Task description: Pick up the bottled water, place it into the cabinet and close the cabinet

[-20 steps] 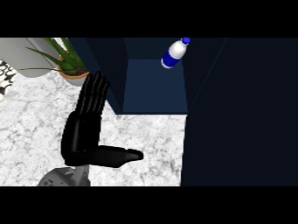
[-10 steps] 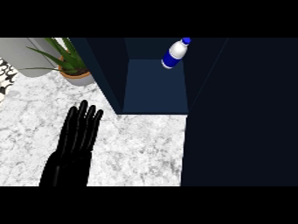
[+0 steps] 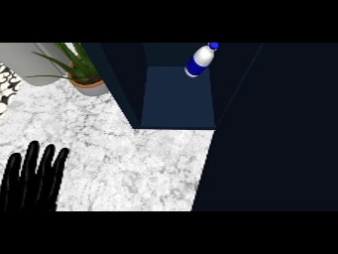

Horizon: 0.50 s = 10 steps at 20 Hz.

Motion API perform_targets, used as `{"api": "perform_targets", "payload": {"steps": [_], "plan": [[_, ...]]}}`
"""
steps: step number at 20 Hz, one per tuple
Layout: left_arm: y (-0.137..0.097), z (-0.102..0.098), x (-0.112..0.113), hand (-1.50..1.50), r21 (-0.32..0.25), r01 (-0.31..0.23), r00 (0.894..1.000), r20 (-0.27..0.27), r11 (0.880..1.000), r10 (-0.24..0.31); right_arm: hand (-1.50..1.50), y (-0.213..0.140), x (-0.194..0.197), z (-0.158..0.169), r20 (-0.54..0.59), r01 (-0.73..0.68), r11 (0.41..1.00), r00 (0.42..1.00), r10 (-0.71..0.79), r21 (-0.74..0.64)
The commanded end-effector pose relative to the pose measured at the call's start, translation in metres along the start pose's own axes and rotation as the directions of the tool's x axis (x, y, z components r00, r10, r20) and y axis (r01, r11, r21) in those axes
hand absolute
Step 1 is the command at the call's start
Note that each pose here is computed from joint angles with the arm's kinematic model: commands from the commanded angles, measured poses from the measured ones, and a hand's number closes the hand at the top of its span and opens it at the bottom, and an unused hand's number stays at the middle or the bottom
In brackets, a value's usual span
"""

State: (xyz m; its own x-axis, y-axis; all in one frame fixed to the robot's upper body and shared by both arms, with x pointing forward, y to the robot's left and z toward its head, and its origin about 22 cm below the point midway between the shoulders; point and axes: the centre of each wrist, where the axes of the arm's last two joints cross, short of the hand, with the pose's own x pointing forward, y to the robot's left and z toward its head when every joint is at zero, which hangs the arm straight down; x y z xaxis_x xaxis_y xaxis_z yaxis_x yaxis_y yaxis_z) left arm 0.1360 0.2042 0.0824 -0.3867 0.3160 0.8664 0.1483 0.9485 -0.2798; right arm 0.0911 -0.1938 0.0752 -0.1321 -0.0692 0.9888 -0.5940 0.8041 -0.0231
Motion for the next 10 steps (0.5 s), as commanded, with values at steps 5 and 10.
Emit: {"api": "perform_targets", "payload": {"steps": [5, 10], "plan": [[0.028, 0.028, 0.045, -1.50, 0.023, -0.016, 1.000, -0.003, 1.000, 0.016, 1.50, 0.036, 0.031, -0.015, 0.073, -0.030, 0.988, 0.997, 0.019, 0.151], [0.042, 0.035, 0.047, -1.50, 0.037, -0.006, 1.000, 0.017, 0.999, 0.005, 1.50, 0.047, 0.038, -0.023, 0.066, -0.040, 0.980, 0.997, 0.028, 0.194]]}}
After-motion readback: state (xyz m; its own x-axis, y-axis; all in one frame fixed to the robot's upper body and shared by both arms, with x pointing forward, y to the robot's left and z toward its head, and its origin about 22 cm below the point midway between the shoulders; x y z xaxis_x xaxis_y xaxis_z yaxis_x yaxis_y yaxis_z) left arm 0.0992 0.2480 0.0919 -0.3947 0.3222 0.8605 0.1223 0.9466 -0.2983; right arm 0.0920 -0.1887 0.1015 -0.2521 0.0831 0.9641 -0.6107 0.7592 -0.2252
